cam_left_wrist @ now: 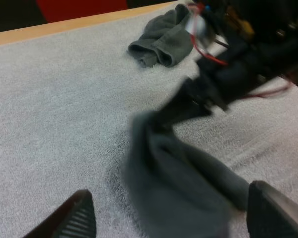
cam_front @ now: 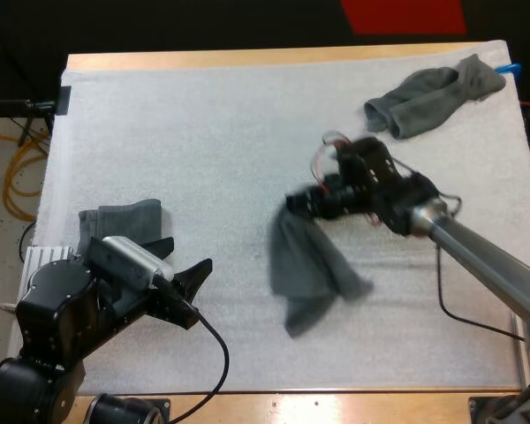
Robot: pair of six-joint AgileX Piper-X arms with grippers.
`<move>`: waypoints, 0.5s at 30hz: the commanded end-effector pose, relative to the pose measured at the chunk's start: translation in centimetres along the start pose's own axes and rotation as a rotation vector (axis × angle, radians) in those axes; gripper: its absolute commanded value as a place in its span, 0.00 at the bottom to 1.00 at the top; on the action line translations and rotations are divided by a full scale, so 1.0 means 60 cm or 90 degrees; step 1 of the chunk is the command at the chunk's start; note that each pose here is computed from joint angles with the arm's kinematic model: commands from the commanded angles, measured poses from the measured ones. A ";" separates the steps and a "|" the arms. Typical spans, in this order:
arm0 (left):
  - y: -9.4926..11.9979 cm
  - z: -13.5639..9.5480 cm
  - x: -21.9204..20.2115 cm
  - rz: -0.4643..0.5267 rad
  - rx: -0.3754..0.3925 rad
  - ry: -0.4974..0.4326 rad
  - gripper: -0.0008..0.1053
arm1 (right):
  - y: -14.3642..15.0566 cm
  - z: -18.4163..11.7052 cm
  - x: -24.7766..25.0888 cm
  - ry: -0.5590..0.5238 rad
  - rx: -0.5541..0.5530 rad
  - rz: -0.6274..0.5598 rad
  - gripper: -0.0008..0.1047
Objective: Pick towel from pile fold and stack
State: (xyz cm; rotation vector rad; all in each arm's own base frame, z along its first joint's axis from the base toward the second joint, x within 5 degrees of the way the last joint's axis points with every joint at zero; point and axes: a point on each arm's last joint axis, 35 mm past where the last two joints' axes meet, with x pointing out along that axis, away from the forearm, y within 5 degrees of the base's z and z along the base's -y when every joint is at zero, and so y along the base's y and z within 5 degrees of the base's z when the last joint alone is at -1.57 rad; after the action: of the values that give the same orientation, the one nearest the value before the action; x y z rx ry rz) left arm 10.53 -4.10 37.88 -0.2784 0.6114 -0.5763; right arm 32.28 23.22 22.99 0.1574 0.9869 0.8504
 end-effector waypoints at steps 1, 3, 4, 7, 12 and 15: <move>-0.003 0.002 -0.003 -0.003 0.005 -0.005 0.60 | 0.011 0.034 -0.006 -0.052 -0.022 0.007 0.01; -0.003 0.002 -0.003 -0.003 0.005 -0.005 0.60 | 0.013 0.057 -0.002 -0.073 -0.032 -0.008 0.01; -0.003 0.002 -0.003 -0.003 0.005 -0.005 0.60 | 0.014 0.067 -0.001 -0.082 -0.045 -0.019 0.01; -0.003 0.002 -0.003 -0.003 0.005 -0.005 0.60 | 0.018 0.089 -0.002 -0.104 -0.088 -0.037 0.02; -0.003 0.002 -0.003 -0.004 0.002 -0.005 0.60 | 0.027 0.105 -0.011 -0.117 -0.128 -0.039 0.39; -0.003 0.002 -0.003 -0.006 0.002 -0.004 0.60 | 0.027 0.106 -0.011 -0.117 -0.147 -0.040 0.67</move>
State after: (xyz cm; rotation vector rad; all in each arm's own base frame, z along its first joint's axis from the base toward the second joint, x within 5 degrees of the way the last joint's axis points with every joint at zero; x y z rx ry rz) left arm 10.53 -4.10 37.88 -0.2784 0.6114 -0.5763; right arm 36.16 25.41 27.27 0.0229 0.7365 0.8548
